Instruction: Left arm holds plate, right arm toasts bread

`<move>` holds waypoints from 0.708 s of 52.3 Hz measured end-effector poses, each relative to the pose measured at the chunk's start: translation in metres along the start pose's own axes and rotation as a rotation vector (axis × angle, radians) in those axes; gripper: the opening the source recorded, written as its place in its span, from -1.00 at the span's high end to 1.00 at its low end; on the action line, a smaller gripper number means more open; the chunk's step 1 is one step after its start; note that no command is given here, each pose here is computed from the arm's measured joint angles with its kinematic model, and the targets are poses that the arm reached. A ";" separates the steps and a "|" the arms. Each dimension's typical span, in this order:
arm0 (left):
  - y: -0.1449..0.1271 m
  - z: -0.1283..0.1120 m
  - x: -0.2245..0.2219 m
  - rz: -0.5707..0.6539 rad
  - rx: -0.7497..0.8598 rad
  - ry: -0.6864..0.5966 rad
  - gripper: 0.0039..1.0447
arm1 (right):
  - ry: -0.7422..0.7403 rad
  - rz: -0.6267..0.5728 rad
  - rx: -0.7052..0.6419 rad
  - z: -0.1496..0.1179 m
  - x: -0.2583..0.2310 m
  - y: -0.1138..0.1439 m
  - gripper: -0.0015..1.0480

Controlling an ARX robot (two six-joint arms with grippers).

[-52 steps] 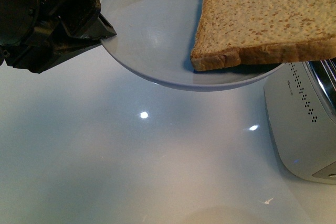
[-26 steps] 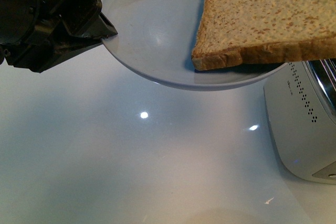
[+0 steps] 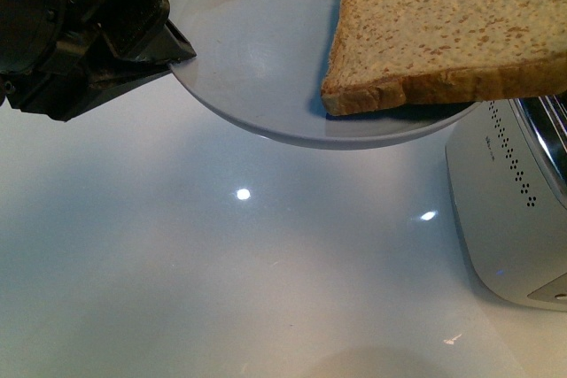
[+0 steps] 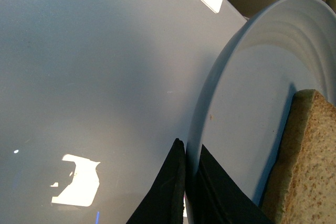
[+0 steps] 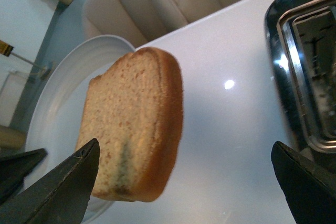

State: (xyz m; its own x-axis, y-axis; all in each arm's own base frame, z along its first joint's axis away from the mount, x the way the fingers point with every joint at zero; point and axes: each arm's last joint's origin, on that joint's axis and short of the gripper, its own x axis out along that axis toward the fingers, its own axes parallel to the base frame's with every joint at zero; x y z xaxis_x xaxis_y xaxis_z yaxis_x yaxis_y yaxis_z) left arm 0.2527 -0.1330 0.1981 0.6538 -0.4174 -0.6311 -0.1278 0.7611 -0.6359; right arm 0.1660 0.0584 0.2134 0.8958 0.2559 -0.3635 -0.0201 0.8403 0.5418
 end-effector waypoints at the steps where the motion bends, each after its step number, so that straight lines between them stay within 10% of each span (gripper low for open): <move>1: 0.000 0.000 0.000 -0.001 0.000 0.000 0.94 | 0.013 0.007 0.025 -0.001 0.002 0.002 -0.83; 20: 0.000 0.000 0.000 0.000 0.000 0.000 0.94 | 0.084 0.080 0.179 -0.009 0.018 0.009 -0.83; 37: 0.000 0.000 0.000 0.000 0.000 0.000 0.94 | 0.093 0.105 0.237 -0.011 0.022 0.012 0.20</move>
State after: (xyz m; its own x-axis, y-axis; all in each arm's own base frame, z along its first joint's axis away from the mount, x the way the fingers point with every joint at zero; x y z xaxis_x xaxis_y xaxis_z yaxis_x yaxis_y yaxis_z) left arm 0.2527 -0.1330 0.1981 0.6538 -0.4174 -0.6311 -0.1278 0.7611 -0.6359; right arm 0.1803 0.0790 0.2039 0.8493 0.3879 -0.3582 0.0036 0.6742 0.7386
